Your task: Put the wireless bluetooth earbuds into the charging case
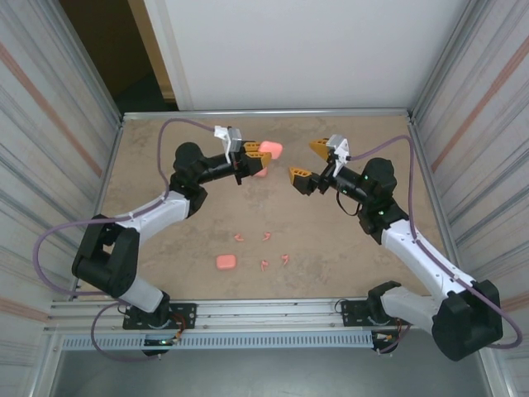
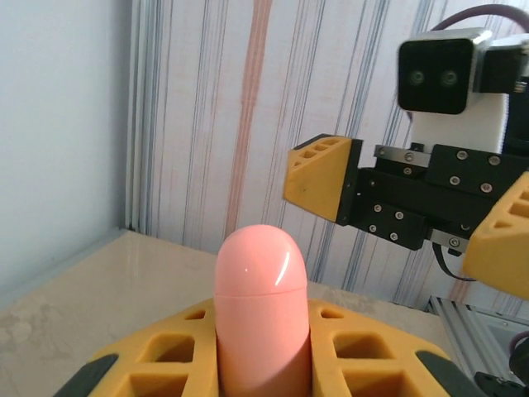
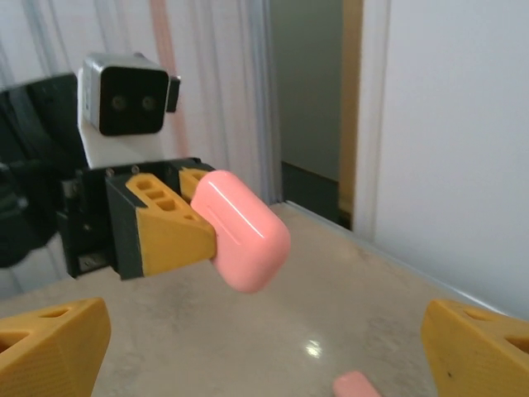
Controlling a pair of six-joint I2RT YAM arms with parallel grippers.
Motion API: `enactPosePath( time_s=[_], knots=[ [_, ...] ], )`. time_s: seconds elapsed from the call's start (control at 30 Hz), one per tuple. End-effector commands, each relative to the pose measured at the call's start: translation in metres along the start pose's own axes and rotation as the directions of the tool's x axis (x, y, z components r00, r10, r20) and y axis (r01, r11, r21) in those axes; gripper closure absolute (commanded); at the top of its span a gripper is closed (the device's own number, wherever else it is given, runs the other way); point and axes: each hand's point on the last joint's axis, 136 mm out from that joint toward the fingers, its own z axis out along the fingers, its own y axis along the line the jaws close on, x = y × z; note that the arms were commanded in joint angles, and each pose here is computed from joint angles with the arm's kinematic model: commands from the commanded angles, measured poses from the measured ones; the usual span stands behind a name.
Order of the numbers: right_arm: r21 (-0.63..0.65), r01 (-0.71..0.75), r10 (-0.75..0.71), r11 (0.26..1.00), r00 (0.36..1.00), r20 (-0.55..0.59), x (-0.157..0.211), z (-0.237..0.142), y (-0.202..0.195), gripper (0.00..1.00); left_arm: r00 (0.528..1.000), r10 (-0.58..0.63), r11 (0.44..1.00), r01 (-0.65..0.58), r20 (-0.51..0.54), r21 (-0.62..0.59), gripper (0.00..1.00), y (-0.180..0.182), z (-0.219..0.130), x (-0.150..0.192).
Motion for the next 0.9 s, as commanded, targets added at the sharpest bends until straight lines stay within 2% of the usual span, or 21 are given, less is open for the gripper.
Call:
enactPosePath(
  time_s=[0.0,0.2,0.87],
  knots=[
    [-0.131,-0.052,0.061,0.990,0.996,0.062,-0.024,0.004,0.017,0.04,0.976,0.159,0.986,-0.163,0.150,0.015,1.00,-0.016,-0.007,-0.039],
    [-0.161,-0.077,0.090,0.984,0.993,0.072,-0.030,0.015,0.015,0.04,0.966,0.182,0.981,-0.192,0.186,0.038,1.00,-0.023,-0.010,-0.041],
    [-0.195,-0.061,0.077,0.979,0.994,0.073,-0.041,0.045,0.013,0.05,0.963,0.183,0.977,-0.201,0.200,0.073,1.00,-0.028,-0.009,-0.043]
  ],
)
